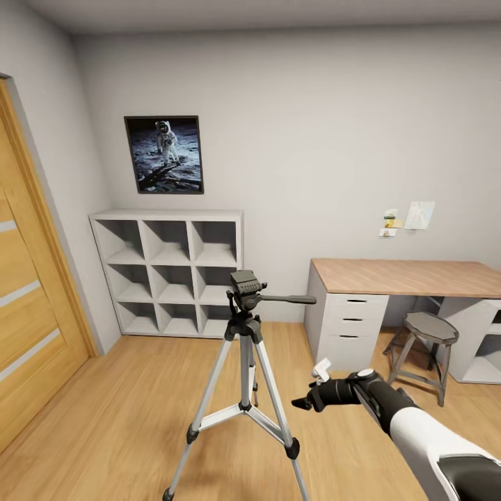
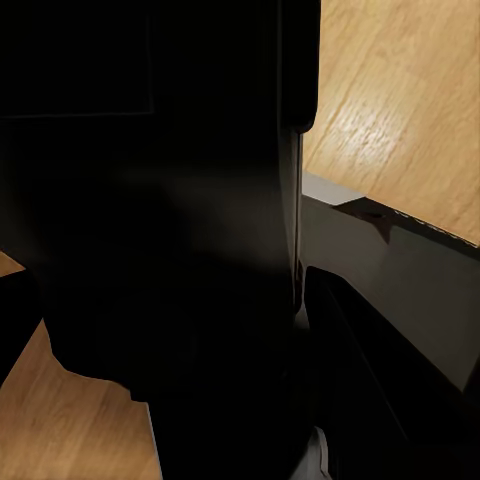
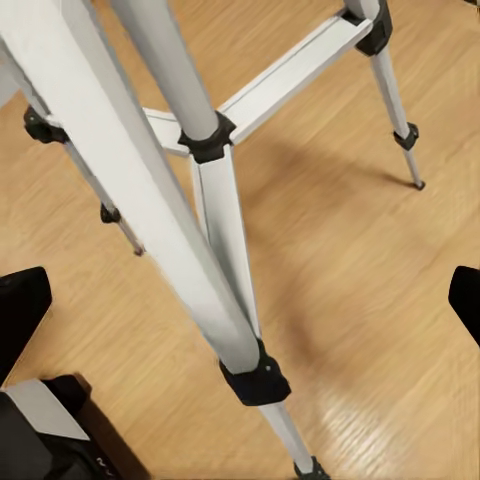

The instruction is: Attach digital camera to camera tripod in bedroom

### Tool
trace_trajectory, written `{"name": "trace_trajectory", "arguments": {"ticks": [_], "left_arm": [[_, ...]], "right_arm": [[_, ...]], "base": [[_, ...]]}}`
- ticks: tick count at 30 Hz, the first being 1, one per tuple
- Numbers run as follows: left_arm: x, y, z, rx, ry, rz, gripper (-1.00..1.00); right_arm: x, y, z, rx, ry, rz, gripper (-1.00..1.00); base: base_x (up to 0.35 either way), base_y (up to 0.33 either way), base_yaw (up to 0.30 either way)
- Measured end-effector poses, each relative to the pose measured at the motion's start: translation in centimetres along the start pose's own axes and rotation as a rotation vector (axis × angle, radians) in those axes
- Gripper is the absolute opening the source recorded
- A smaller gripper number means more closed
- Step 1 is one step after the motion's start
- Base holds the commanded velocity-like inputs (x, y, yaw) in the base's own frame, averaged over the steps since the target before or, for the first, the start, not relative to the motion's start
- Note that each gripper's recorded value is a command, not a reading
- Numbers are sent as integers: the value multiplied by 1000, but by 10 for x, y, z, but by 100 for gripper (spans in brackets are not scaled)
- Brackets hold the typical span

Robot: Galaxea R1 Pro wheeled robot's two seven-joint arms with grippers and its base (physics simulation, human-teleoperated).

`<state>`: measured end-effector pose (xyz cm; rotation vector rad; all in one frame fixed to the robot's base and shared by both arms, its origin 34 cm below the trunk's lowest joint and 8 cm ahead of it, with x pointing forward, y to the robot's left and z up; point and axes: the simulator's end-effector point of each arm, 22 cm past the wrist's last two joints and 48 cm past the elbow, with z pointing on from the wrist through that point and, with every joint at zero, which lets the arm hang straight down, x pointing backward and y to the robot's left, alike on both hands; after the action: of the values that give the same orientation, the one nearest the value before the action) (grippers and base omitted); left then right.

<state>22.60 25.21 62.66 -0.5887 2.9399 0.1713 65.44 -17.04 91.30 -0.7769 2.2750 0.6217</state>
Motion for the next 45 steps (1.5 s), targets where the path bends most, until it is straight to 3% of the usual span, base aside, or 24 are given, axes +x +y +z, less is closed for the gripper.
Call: {"name": "trace_trajectory", "arguments": {"ticks": [6,25,34,45], "left_arm": [[0,0,0,0,0,0,-100],[0,0,0,0,0,0,-100],[0,0,0,0,1,0,-100],[0,0,0,0,1,0,-100]], "right_arm": [[1,19,11,-41,4,5,100],[2,31,17,-72,7,9,100],[4,60,33,-124,21,11,100],[6,78,43,-154,31,0,100]], "base": [[0,0,0],[0,0,0],[0,0,0],[0,0,0]]}}
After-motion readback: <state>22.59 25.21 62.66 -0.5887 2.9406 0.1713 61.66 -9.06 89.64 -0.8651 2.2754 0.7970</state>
